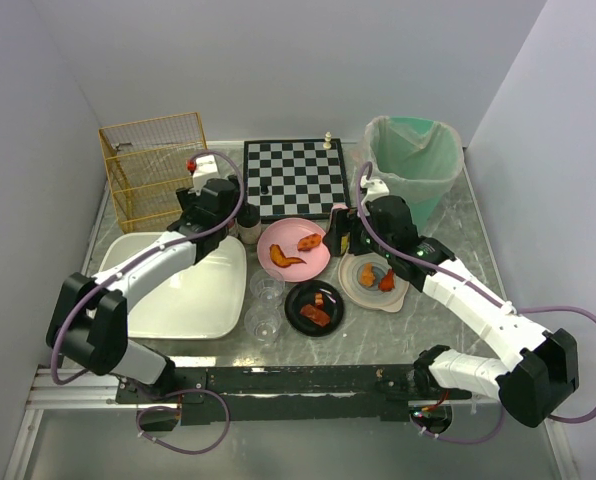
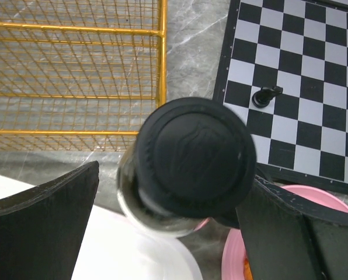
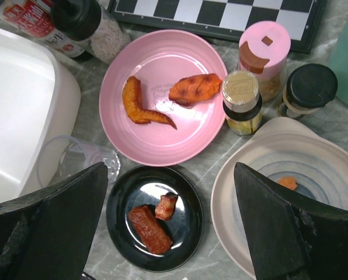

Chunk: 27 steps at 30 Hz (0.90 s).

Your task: Clear the kitchen counter

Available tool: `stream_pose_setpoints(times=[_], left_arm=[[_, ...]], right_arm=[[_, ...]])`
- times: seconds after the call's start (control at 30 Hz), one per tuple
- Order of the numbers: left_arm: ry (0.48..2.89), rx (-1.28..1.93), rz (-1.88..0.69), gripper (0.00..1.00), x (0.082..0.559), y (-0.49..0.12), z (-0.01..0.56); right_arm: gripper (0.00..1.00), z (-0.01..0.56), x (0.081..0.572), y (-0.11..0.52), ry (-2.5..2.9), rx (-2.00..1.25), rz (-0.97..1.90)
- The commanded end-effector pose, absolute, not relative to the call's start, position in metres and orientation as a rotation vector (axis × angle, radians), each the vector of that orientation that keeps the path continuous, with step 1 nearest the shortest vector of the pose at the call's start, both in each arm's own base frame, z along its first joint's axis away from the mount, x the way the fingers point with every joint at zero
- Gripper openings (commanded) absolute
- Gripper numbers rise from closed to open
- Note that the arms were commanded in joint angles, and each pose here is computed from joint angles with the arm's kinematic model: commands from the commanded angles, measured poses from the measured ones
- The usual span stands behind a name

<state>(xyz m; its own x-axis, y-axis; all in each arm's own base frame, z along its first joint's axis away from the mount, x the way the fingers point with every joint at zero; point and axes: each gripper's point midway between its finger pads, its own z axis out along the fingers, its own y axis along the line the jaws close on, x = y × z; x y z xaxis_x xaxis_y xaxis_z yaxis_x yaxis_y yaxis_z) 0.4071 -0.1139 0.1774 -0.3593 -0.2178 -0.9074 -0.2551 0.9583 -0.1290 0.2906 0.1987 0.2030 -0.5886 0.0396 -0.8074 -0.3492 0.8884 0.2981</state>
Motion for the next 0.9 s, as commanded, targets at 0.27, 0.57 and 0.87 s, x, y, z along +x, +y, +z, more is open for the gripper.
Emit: stream_pose_setpoints(times=[0.27,0.57,0.87], left_arm=[[1.882,-0.370,0.093,0.96,0.427,-0.110,0.173],[1.904,-0.375,0.120,0.89,0.431,-0.111,0.156],[1.914,-0.377,0.147,0.85,0.428,-0.106,0.146]], right_arm=[[0.95,0.213,0.291,0.199,2.103,-0.227,0.575],[0.95,0.212,0.291,0.198,2.107,-0.235,0.568],[0.95,0.208,0.290,0.200,2.120,-0.235,0.584]])
